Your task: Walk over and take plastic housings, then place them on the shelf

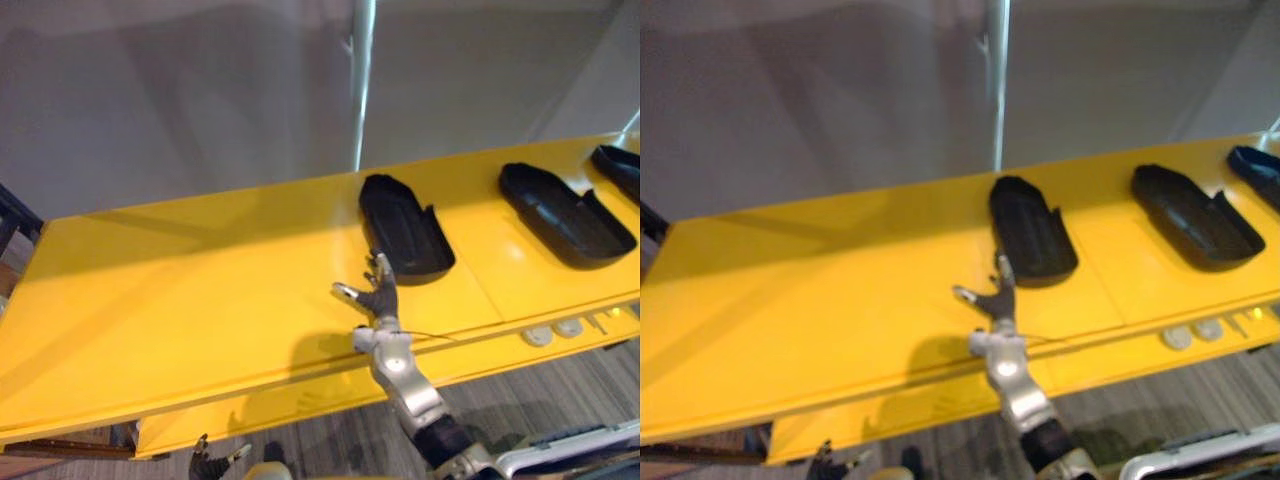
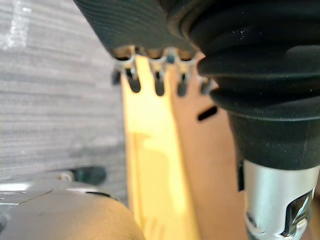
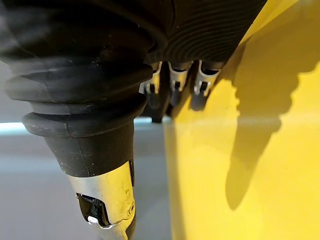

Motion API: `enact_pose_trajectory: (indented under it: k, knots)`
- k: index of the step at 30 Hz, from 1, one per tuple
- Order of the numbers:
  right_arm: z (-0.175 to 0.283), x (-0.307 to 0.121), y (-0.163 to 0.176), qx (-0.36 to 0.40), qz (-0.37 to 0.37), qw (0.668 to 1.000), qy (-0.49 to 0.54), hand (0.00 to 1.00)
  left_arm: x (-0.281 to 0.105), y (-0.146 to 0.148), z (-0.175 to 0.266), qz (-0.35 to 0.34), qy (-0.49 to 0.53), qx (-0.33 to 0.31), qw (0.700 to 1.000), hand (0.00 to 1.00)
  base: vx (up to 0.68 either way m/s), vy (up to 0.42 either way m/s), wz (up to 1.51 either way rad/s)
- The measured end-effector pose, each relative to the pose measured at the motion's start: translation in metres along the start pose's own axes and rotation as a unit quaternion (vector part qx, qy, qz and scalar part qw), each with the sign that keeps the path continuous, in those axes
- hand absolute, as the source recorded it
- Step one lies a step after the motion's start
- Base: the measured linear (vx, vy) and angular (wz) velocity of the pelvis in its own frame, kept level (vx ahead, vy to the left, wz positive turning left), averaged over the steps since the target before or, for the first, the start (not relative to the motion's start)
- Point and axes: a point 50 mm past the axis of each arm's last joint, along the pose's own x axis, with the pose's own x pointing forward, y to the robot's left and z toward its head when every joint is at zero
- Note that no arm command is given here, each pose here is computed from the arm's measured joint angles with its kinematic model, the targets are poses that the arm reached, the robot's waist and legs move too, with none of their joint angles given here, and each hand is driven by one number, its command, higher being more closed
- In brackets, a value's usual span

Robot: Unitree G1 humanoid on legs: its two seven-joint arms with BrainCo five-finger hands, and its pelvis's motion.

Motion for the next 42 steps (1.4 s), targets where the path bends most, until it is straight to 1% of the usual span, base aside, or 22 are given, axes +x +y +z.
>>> enact_pose_trajectory:
  k: [4,8,14,17,20,22,23,24,25,26,27,29,32,33,35,38,41,42]
  knots:
    - [0.031,0.01,0.001,0.004,0.02,0.998,-0.064,0.0,0.007,-0.005,0.019,-0.012,-0.029,0.005,0.999,0.0,-0.07,0.012,-0.04]
    - [0.043,0.011,0.003,-0.001,0.028,0.995,-0.092,0.0,0.011,-0.004,0.026,-0.009,-0.036,-0.009,0.999,0.0,-0.03,0.011,-0.05]
    - [0.048,0.012,0.0,-0.015,0.037,0.993,-0.108,0.0,0.012,-0.005,0.03,-0.009,-0.044,-0.009,0.999,0.0,0.0,-0.001,-0.02]
    - [0.055,0.011,0.002,-0.012,0.072,0.989,-0.128,0.0,0.012,-0.006,0.031,-0.011,-0.045,-0.007,0.999,0.0,0.0,-0.005,0.03]
    - [0.065,0.007,0.011,0.011,0.154,0.975,-0.157,0.0,0.012,-0.006,0.031,-0.013,-0.047,-0.006,0.999,0.0,0.0,-0.006,0.03]
    - [0.089,-0.004,0.022,0.041,0.253,0.945,-0.204,0.0,0.012,-0.006,0.031,-0.016,-0.047,-0.004,0.999,0.0,0.0,0.0,0.0]
    - [0.097,-0.007,0.023,0.051,0.277,0.935,-0.216,0.0,0.012,-0.006,0.031,-0.016,-0.047,-0.004,0.999,0.0,0.0,0.0,0.0]
    - [0.112,-0.01,0.022,0.066,0.31,0.917,-0.243,0.0,0.012,-0.005,0.031,-0.016,-0.047,-0.004,0.999,0.0,0.0,0.0,0.0]
    - [0.125,-0.01,0.015,0.091,0.327,0.903,-0.264,0.0,0.013,-0.003,0.031,-0.012,-0.045,-0.005,0.999,0.0,0.0,0.0,0.0]
    - [0.132,-0.009,0.009,0.107,0.33,0.897,-0.274,0.0,0.013,-0.001,0.03,-0.009,-0.043,-0.006,0.999,0.0,0.04,-0.017,0.01]
    - [0.146,-0.006,-0.008,0.134,0.324,0.888,-0.297,0.0,0.013,0.001,0.029,-0.005,-0.041,-0.006,0.999,0.0,0.0,0.0,0.0]
    - [0.165,-0.002,-0.042,0.167,0.292,0.881,-0.334,0.0,0.013,0.008,0.027,0.0,-0.039,0.001,0.999,0.0,0.06,-0.012,-0.05]
    - [0.195,0.0,-0.092,0.158,0.218,0.879,-0.394,0.0,0.015,0.017,0.028,0.016,-0.036,-0.007,0.999,0.0,0.06,0.016,-0.14]
    - [0.199,0.0,-0.099,0.151,0.206,0.88,-0.401,0.0,0.015,0.017,0.028,0.016,-0.036,-0.008,0.999,0.0,0.02,0.029,-0.13]
    - [0.212,-0.007,-0.125,0.163,0.176,0.872,-0.427,0.0,0.016,0.017,0.031,0.018,-0.039,-0.02,0.999,0.0,-0.01,0.031,-0.2]
    - [0.217,-0.013,-0.145,0.161,0.138,0.873,-0.44,0.0,0.016,0.013,0.03,0.018,-0.035,-0.036,0.999,0.0,-0.07,0.016,-0.23]
    - [0.203,-0.024,-0.173,0.154,0.065,0.89,-0.425,0.0,0.016,0.02,0.019,0.03,-0.011,-0.046,0.998,0.0,-0.1,-0.026,-0.4]
    - [0.192,-0.031,-0.186,0.148,0.021,0.901,-0.407,0.0,0.015,0.022,0.013,0.036,0.002,-0.05,0.998,0.0,-0.08,-0.05,-0.26]
